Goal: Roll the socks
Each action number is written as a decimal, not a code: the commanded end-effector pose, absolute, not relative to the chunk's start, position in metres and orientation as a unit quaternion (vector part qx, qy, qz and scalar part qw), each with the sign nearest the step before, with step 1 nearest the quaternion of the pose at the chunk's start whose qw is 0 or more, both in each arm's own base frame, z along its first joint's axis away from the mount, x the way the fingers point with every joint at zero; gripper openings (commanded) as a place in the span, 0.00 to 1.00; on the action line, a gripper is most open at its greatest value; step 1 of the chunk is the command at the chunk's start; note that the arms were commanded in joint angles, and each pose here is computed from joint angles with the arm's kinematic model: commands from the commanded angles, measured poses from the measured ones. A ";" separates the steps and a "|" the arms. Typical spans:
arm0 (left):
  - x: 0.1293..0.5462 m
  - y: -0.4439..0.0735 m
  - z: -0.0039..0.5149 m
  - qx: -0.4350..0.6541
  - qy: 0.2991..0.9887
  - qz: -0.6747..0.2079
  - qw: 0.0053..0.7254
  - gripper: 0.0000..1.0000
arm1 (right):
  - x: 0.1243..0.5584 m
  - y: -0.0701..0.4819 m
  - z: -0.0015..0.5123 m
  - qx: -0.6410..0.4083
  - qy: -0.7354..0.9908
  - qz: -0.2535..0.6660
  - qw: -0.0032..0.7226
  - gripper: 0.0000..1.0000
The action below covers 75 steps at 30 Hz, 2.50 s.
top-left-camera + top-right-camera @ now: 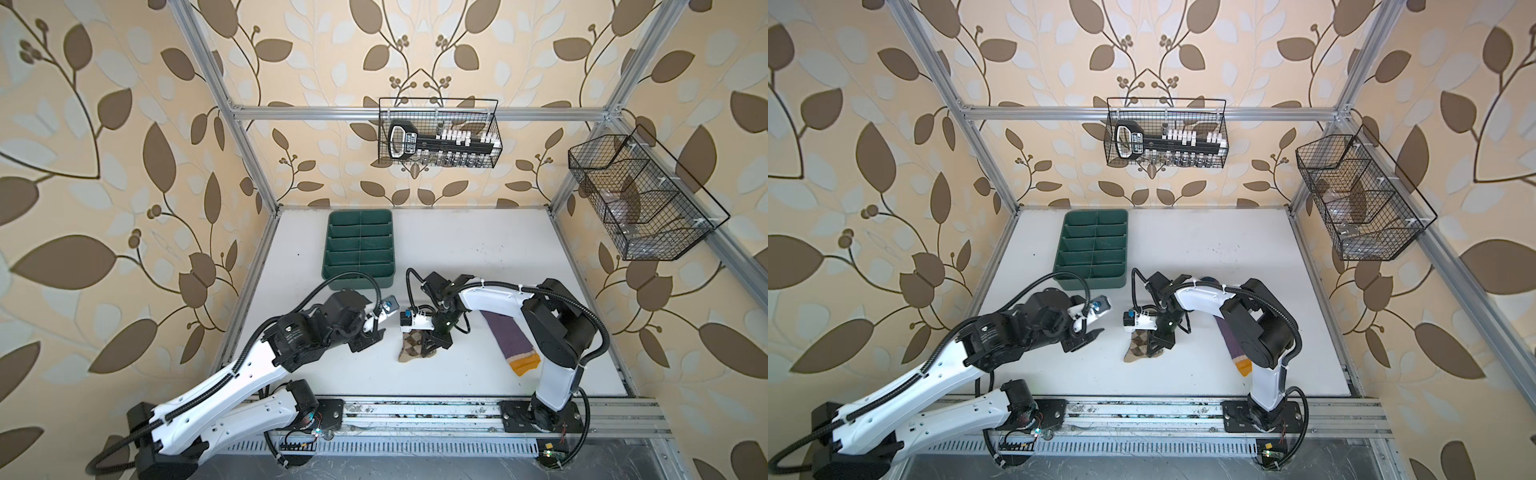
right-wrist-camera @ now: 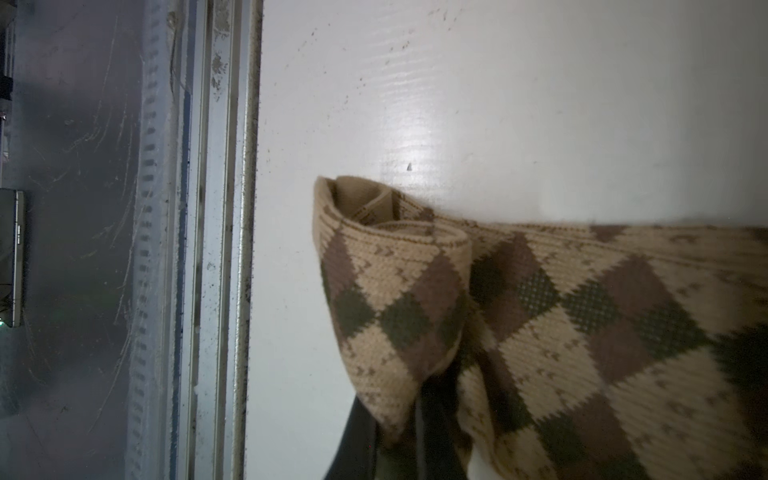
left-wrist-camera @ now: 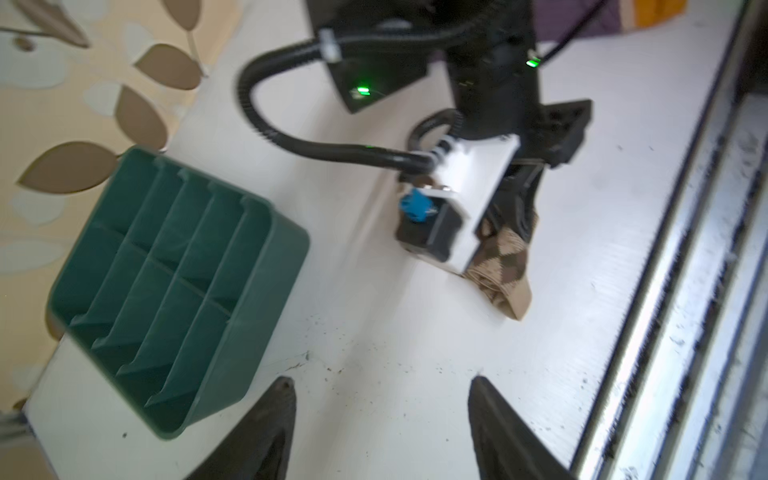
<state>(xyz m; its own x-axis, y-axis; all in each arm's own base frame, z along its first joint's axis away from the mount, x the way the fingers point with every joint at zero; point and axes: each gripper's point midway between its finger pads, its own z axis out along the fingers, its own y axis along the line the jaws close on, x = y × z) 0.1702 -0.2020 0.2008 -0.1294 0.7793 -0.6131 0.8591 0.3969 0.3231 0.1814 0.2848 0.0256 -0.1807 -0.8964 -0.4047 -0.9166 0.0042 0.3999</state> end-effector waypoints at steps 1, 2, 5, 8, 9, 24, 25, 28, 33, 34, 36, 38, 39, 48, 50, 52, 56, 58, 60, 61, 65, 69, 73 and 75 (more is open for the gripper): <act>0.162 -0.216 0.183 0.621 0.697 0.014 0.358 0.69 | 0.178 0.248 -0.013 -0.642 0.728 0.234 -0.056 0.00; 0.157 -0.225 0.172 0.642 0.684 0.026 0.346 0.69 | 0.179 0.247 -0.015 -0.642 0.728 0.232 -0.058 0.00; 0.149 -0.249 0.142 0.679 0.660 0.042 0.320 0.69 | 0.178 0.247 -0.017 -0.643 0.728 0.231 -0.065 0.00; 0.142 -0.272 0.115 0.702 0.641 0.040 0.307 0.69 | 0.178 0.246 -0.016 -0.643 0.727 0.232 -0.065 0.00; 0.142 -0.278 0.110 0.703 0.639 0.038 0.309 0.69 | 0.178 0.246 -0.016 -0.643 0.727 0.232 -0.064 0.00; 0.167 -0.295 0.025 0.706 0.655 0.072 0.259 0.36 | 0.179 0.247 -0.011 -0.645 0.726 0.234 -0.048 0.01; 0.167 -0.293 0.022 0.706 0.657 0.074 0.252 0.29 | 0.181 0.247 -0.010 -0.644 0.727 0.234 -0.042 0.01; 0.167 -0.287 0.014 0.706 0.668 0.078 0.224 0.10 | 0.188 0.250 0.000 -0.643 0.730 0.231 -0.012 0.02; 0.165 -0.281 0.007 0.701 0.689 0.057 0.177 0.00 | 0.209 0.256 0.032 -0.635 0.735 0.222 0.084 0.17; 0.163 -0.280 0.006 0.701 0.693 0.044 0.165 0.00 | 0.215 0.256 0.042 -0.629 0.737 0.221 0.108 0.21; 0.161 -0.280 0.008 0.699 0.700 0.023 0.147 0.00 | 0.230 0.253 0.058 -0.611 0.748 0.205 0.157 0.29; 0.158 -0.279 0.010 0.696 0.709 -0.006 0.115 0.00 | 0.256 0.244 0.083 -0.569 0.769 0.185 0.225 0.30; 0.160 -0.279 0.012 0.691 0.714 -0.014 0.109 0.00 | 0.270 0.237 0.095 -0.538 0.783 0.175 0.257 0.30; 0.147 -0.281 0.023 0.648 0.748 -0.142 -0.031 0.00 | 0.330 0.112 0.256 -0.200 0.760 0.093 0.611 0.41; 0.149 -0.283 0.021 0.631 0.756 -0.163 -0.063 0.00 | 0.315 0.104 0.279 -0.190 0.727 0.084 0.654 0.42; 0.153 -0.285 0.021 0.614 0.763 -0.181 -0.087 0.00 | 0.297 0.112 0.290 -0.224 0.696 0.094 0.676 0.40; 0.159 -0.290 0.019 0.588 0.769 -0.218 -0.128 0.00 | 0.259 0.155 0.274 -0.357 0.660 0.108 0.652 0.38; 0.163 -0.290 0.016 0.571 0.774 -0.229 -0.148 0.00 | 0.239 0.177 0.249 -0.444 0.650 0.076 0.613 0.38; 0.168 -0.291 0.011 0.558 0.780 -0.233 -0.160 0.00 | 0.220 0.196 0.225 -0.521 0.629 0.033 0.575 0.39; 0.171 -0.291 0.009 0.551 0.783 -0.233 -0.167 0.00 | 0.209 0.205 0.212 -0.564 0.612 0.013 0.554 0.39; 0.178 -0.291 0.007 0.538 0.792 -0.236 -0.168 0.00 | 0.185 0.224 0.169 -0.658 0.563 -0.055 0.497 0.41; 0.183 -0.291 0.008 0.530 0.798 -0.239 -0.162 0.02 | 0.178 0.238 0.132 -0.699 0.546 -0.077 0.456 0.42; 0.185 -0.290 0.006 0.526 0.801 -0.235 -0.162 0.02 | 0.179 0.259 0.099 -0.717 0.538 -0.098 0.433 0.41; 0.186 -0.290 0.007 0.526 0.802 -0.235 -0.159 0.02 | 0.181 0.265 0.079 -0.726 0.540 -0.102 0.414 0.42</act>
<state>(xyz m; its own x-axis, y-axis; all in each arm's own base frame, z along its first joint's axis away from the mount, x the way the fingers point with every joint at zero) 0.1944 -0.3098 0.0325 -0.3975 0.9102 -0.1163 0.7894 0.2747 -0.5490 0.1694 0.2591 0.0847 0.3908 -0.8555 -0.3398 -0.7457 -0.0778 -0.6617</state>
